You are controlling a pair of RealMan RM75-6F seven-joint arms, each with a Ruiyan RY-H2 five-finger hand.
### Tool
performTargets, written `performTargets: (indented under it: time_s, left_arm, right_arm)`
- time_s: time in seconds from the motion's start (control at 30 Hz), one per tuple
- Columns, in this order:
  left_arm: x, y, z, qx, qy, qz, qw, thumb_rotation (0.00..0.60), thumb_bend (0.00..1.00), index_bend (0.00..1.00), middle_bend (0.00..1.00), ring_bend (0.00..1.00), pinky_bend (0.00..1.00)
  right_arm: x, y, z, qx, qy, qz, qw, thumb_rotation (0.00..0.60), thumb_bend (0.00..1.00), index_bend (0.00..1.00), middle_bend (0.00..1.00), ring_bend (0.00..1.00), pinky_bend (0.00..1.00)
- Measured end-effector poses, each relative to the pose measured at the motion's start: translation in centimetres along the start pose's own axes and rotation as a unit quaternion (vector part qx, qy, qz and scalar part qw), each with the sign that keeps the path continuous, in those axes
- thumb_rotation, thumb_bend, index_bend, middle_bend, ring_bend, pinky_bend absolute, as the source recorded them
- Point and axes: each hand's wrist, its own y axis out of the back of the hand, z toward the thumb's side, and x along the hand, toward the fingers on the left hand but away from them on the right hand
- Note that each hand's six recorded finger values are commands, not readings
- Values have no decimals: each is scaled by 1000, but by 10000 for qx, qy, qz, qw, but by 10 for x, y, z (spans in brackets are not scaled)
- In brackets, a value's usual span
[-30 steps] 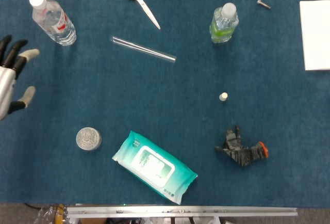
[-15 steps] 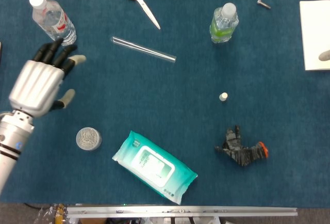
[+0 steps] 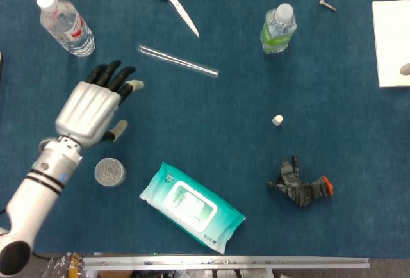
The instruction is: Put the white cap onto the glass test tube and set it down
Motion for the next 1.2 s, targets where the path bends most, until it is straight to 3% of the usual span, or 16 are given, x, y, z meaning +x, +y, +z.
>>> performTargets:
  time_s: [0.33,1.2]
  left_arm:
    - [45,-21,20,299,-87,-240,9992,600,318,207,84,0,85]
    - [145,-33,34,810,170,-698,9941,600,318,200,63,0,85]
  right_arm:
    - [4,5,-8,-45,-47,-25,10000,600,508,373,401,308,452]
    - [9,12,-21,-49,-46,-71,10000,600,508,373,401,308,452]
